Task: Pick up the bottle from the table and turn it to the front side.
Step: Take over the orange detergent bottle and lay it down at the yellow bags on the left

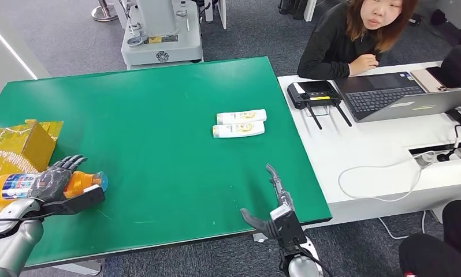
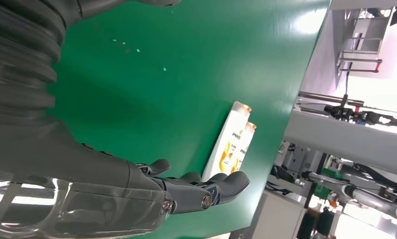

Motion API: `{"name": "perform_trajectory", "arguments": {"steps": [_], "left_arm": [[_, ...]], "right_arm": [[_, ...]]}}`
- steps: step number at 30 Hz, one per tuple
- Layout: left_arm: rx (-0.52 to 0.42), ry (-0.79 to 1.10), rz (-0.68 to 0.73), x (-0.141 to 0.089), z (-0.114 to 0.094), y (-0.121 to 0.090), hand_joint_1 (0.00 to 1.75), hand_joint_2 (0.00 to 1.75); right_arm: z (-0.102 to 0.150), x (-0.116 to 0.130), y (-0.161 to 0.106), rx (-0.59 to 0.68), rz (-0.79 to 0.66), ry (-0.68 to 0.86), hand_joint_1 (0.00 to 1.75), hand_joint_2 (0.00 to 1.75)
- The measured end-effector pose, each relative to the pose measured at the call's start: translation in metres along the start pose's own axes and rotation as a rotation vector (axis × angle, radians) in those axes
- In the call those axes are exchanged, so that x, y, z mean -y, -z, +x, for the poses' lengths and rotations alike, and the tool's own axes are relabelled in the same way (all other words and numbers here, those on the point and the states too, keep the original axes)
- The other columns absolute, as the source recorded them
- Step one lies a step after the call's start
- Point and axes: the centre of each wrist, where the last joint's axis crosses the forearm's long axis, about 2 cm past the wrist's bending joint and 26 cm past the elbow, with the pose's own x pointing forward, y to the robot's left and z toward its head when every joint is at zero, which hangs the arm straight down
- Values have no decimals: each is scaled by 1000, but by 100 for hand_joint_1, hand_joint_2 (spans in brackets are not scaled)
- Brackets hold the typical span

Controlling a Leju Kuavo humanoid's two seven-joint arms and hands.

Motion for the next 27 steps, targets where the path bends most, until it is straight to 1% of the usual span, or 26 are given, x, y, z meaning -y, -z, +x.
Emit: {"name": "perform_trajectory", "arguments": {"steps": [3,7,9,12,16,18,22,27], "left_arm": [[12,-26,24,1,2,1,0,175],[63,-122,81,3,8,4,0,175],[101,-205,116,6,16,7,0,175],[138,-329,168,9,34,15,0,175],[144,-416,238,11,68,22,0,175],[177,-524,271,15,89,23,0,175],[295,-786,324,24,133,18,0,175],[458,-1028,372,27,185,9,0,175]], "right_arm": [[0,-1,-3,-8,-5,-2,0,175],[-1,-1,-4,-13,-16,11,0,175],[-1,-2,-4,-9,-22,21,0,175],[0,-3,-4,-2,-25,32,0,175],[0,-3,-5,4,-26,35,0,175],[0,-4,-5,9,-22,42,0,175],[-1,-6,-5,29,-15,54,0,175],[0,-2,-4,60,-36,60,0,175]]}}
